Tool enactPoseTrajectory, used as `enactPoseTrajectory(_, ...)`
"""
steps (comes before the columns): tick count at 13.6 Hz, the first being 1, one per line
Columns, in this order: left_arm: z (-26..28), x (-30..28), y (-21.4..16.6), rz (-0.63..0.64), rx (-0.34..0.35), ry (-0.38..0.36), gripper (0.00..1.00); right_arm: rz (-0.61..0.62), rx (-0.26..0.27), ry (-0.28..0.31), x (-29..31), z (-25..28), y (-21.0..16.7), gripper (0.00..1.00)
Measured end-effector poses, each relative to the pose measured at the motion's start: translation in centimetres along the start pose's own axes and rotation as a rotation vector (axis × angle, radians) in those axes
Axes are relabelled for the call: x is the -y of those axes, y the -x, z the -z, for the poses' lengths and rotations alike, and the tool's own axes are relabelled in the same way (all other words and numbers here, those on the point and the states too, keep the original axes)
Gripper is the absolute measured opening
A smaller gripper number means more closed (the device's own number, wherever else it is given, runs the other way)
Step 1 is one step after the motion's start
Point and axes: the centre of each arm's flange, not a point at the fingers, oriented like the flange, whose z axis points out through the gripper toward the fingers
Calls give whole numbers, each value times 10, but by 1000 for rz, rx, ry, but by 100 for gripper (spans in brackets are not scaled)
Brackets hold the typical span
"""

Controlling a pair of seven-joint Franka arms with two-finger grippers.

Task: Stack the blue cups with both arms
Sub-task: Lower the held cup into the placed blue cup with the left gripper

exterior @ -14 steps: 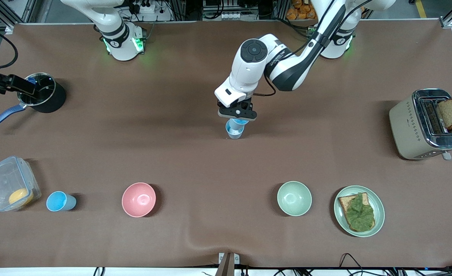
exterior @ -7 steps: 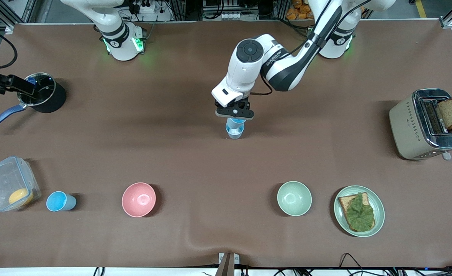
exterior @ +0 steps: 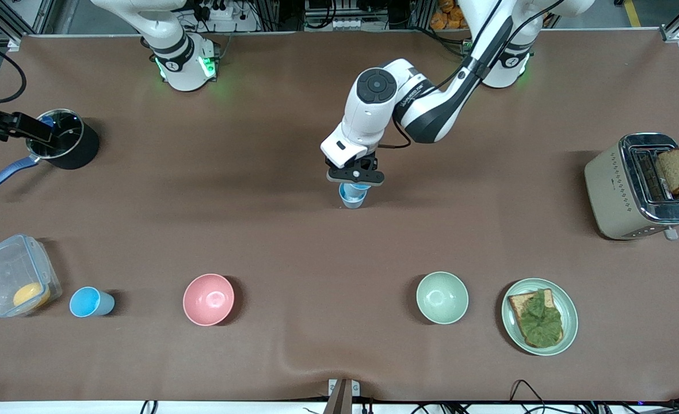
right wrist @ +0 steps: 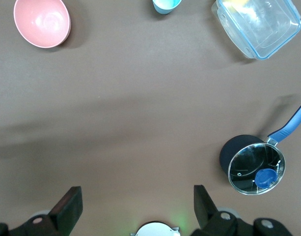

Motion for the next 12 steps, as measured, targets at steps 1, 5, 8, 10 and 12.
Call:
enactPoseTrajectory(1, 0, 0, 0, 0, 0, 0, 3, 0, 0, 0, 0, 0, 0, 100)
enactPoseTrajectory(5, -1, 0, 0, 0, 0, 0, 3, 0, 0, 0, 0, 0, 0, 100)
enactPoseTrajectory(8, -1, 0, -1, 1, 0, 0, 3, 0, 1, 0, 0, 0, 0, 100)
enactPoseTrajectory(10, 0, 2, -3, 4, -2, -1, 5, 0, 1, 0, 0, 0, 0, 100)
enactPoseTrajectory(12, 1, 2, -5, 7, -5, -1, 9, 0, 1, 0, 0, 0, 0, 100)
